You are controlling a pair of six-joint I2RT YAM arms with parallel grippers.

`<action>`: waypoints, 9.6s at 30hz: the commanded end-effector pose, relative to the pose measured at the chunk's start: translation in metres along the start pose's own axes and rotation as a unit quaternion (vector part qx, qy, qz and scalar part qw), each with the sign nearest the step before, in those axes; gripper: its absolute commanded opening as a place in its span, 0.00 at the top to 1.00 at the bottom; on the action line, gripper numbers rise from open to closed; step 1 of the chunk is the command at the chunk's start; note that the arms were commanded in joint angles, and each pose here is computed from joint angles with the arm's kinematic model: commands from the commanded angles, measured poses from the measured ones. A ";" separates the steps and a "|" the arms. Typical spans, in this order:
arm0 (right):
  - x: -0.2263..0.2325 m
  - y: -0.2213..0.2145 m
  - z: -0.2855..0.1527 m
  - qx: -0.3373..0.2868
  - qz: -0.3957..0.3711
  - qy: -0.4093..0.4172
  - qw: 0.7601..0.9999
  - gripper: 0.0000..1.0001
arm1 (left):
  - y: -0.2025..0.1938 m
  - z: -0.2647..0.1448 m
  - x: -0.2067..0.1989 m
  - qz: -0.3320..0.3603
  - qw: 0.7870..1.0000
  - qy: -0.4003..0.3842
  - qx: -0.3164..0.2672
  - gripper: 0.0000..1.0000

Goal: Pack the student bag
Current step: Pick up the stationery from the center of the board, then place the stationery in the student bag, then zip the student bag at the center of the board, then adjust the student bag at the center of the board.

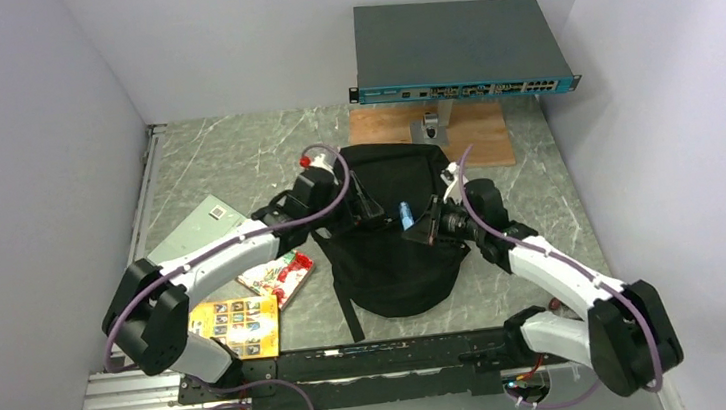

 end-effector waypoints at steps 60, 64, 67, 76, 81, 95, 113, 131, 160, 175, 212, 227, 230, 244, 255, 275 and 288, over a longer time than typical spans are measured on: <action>-0.098 0.038 0.042 0.036 0.110 -0.061 0.991 0.34 | -0.023 0.044 0.092 0.066 0.995 -0.005 0.076 0.27; -0.097 0.038 0.028 0.039 0.081 -0.096 0.991 0.33 | -0.024 0.047 0.091 0.073 0.994 -0.004 0.085 0.28; -0.089 0.039 0.021 0.031 0.067 -0.087 0.993 0.47 | -0.025 0.045 0.091 0.076 0.994 -0.005 0.082 0.28; -0.071 0.048 0.025 0.023 0.069 -0.051 0.996 0.97 | -0.031 0.047 0.094 0.075 0.993 -0.006 0.090 0.28; -0.074 0.057 0.043 0.018 0.080 -0.028 0.996 1.00 | -0.030 0.049 0.091 0.079 0.992 -0.007 0.098 0.29; -0.077 0.062 0.041 0.026 0.076 -0.073 0.994 1.00 | -0.036 0.052 0.097 0.082 0.991 0.006 0.108 0.30; -0.042 0.053 0.025 0.032 0.055 -0.044 0.997 1.00 | -0.038 0.051 0.094 0.080 0.991 -0.007 0.108 0.30; -0.080 0.086 0.080 -0.032 0.086 -0.092 0.992 1.00 | -0.049 0.054 0.105 0.085 0.989 0.017 0.120 0.30; -0.005 0.063 0.115 0.095 -0.352 -0.027 0.931 0.59 | -0.062 0.054 0.106 0.060 0.988 -0.028 0.140 0.31; -0.035 0.043 0.102 0.117 -0.370 -0.196 0.901 0.54 | -0.064 0.051 0.118 0.049 0.989 -0.029 0.136 0.31; -0.007 0.058 0.067 -0.123 -0.219 -0.196 0.948 1.00 | -0.014 0.046 0.102 0.077 0.994 0.015 0.076 0.16; -0.051 0.091 0.044 -0.186 -0.024 -0.228 0.955 1.00 | -0.026 0.092 0.160 0.056 0.976 0.165 0.132 0.68; -0.080 0.101 0.021 -0.218 0.056 -0.250 0.942 1.00 | -0.027 0.089 0.178 0.038 0.973 0.185 0.132 0.75; -0.136 0.098 -0.026 -0.225 0.159 -0.305 0.912 0.87 | -0.011 0.074 0.155 0.078 0.986 0.109 0.103 0.62; -0.025 0.048 -0.050 -0.141 -0.026 -0.246 0.959 0.39 | 0.011 0.012 0.077 0.135 0.987 -0.059 0.064 0.23; 0.041 -0.100 0.003 0.089 -0.034 0.019 0.995 0.42 | -0.082 0.013 0.089 0.056 0.975 -0.124 0.176 0.37; 0.047 -0.061 0.012 0.091 -0.263 -0.043 0.960 0.37 | -0.009 -0.025 0.089 0.147 0.984 -0.040 0.095 0.90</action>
Point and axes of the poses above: each gripper's point midway between its finger pads, its own z axis out along the fingers, its own x axis along the line the jaws close on, y = z × x, the point moved 6 cm from there along -z, back along the fingers, and after that the axes turned 2 degrees about -z, right-handed, at the moved point
